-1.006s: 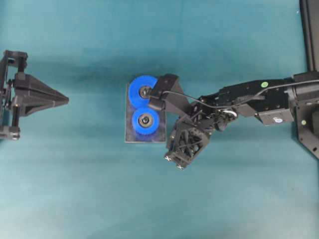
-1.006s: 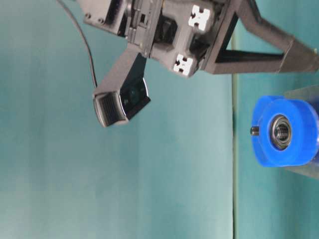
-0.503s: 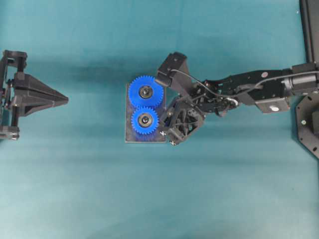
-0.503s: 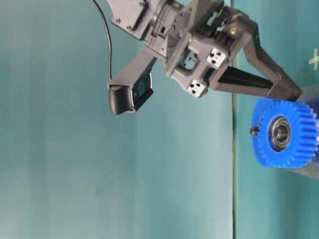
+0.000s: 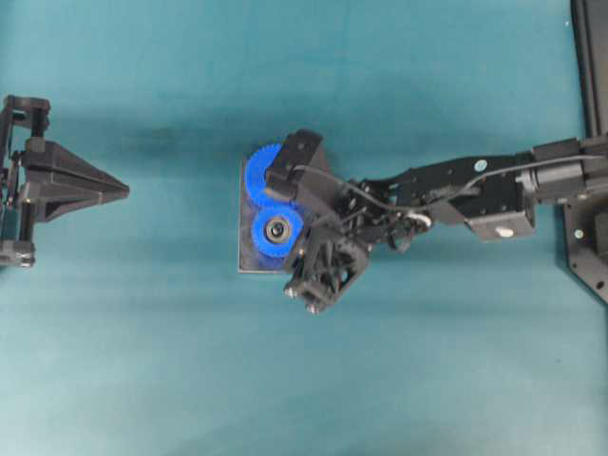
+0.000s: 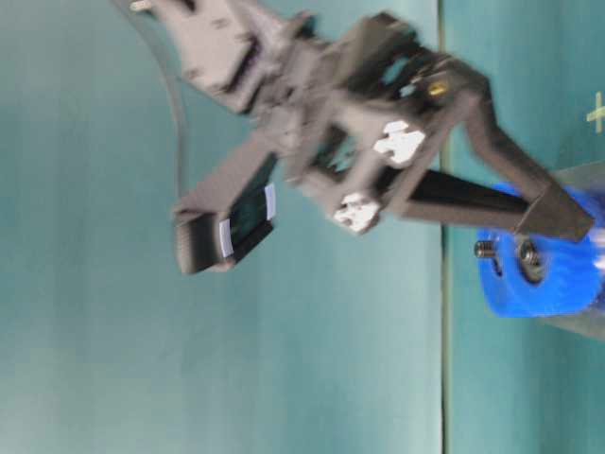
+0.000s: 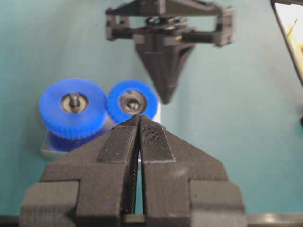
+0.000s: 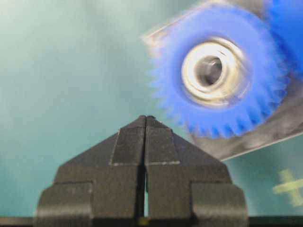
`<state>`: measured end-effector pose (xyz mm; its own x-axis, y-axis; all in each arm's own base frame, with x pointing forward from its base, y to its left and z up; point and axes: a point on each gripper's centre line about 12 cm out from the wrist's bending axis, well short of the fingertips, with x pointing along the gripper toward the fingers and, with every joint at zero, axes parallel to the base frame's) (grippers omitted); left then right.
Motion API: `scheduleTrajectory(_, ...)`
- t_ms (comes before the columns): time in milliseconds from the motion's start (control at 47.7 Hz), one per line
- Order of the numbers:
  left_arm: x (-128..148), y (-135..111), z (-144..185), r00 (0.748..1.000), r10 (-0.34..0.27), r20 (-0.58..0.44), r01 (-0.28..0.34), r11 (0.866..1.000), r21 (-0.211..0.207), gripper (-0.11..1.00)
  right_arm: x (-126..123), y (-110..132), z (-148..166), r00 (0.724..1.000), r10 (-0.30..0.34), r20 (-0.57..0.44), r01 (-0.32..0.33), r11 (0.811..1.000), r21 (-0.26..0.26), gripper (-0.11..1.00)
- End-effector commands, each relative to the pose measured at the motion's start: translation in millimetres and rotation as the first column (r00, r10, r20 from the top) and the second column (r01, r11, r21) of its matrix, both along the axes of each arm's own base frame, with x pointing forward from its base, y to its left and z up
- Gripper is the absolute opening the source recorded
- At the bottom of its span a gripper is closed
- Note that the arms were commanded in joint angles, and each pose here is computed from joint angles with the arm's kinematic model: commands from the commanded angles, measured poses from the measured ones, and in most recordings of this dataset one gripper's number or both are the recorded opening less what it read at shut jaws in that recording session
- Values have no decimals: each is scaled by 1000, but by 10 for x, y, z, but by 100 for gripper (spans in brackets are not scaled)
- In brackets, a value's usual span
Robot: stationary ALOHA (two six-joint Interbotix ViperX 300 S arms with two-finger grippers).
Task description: Fit the small gear onto the shaft.
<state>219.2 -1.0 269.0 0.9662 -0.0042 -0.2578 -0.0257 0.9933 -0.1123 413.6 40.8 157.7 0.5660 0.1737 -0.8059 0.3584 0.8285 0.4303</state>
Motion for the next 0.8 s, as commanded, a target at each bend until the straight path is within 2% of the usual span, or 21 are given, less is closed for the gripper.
scheduleTrajectory(0, 20, -3, 86, 1000, -2, 25, 2, 1000, 1, 0, -63, -48, 129, 1000, -7, 4, 7, 1000, 8, -2)
scheduleTrajectory(105, 18, -3, 90, 1000, -2, 26, 2, 1000, 1, 0, -136, -149, 98, 1000, -30, -2, 30, 1000, 2, -2)
scheduleTrajectory(252, 15, -3, 105, 999, -2, 32, 2, 1000, 1, 0, -113, -262, 138, 998, -56, 34, 56, 998, -11, -2)
scheduleTrajectory(545, 9, -3, 103, 999, -2, 32, 2, 1000, 1, 0, -56, -627, 116, 990, -113, 78, 119, 990, -71, -2)
scheduleTrajectory(671, 12, -3, 116, 999, -2, 35, 2, 1000, 1, 0, -44, -595, 111, 991, -110, 75, 115, 991, -66, -2)
scheduleTrajectory(776, 13, -3, 122, 999, -1, 37, 1, 1000, -2, 0, -11, -405, 163, 994, -78, 76, 81, 996, -43, -2)
